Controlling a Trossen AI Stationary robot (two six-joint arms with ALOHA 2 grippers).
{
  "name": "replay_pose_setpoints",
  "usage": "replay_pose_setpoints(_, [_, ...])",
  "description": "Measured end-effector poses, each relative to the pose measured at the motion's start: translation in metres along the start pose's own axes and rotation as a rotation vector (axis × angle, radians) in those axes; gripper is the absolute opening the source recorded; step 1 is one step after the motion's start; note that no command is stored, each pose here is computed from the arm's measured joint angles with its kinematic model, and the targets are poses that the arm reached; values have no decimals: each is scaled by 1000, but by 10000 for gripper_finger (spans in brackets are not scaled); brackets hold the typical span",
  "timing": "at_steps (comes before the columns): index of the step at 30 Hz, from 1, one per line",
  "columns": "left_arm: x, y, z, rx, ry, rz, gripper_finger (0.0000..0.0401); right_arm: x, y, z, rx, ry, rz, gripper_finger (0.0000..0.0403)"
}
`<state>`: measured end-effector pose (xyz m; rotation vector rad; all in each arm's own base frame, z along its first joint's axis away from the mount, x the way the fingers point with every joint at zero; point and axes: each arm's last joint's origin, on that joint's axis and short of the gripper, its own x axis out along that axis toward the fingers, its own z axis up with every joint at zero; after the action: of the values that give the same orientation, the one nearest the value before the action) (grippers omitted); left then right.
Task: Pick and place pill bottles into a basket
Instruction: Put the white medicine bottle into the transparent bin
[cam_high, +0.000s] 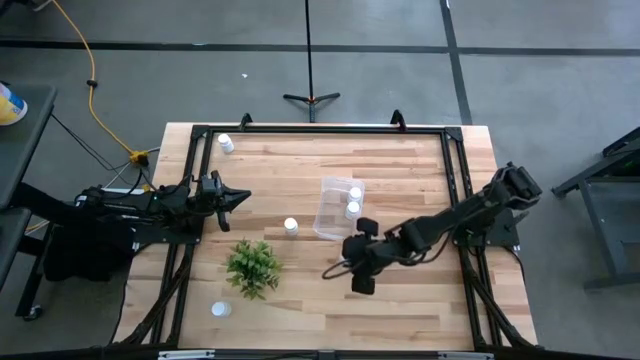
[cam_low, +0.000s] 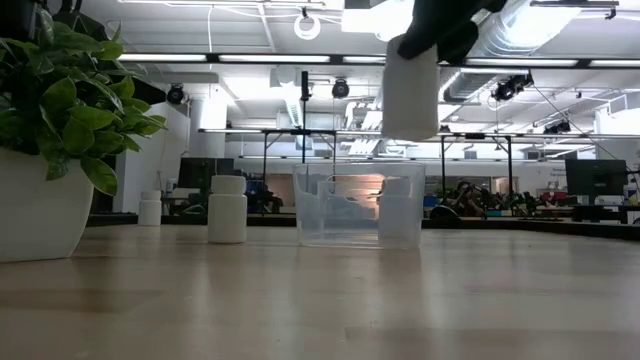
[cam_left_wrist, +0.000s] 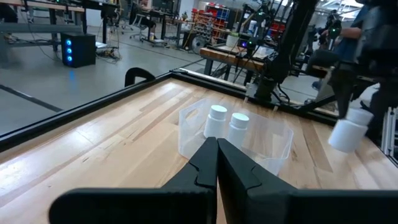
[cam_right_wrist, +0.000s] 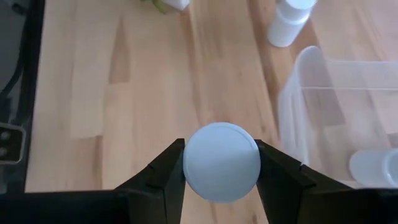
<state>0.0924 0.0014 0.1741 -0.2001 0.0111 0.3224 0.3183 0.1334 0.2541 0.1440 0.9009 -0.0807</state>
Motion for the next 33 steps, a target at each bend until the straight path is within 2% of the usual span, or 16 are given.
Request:
replay_pose_setpoints(9, [0,0,0,-10,0,0,46,6,-21,10,58,6,-21,150])
replay_pose_setpoints(18, [0,0,0,-26,0,0,46,11,-50,23,157,-28,-103,150])
replay_pose_setpoints(23, [0,0,0,6,-1,0,46,13,-65,28,207,-40,-148,150])
replay_pose_setpoints(33, [0,-1,0,1,6,-33,46,16,-90,29,249,12,-205,150])
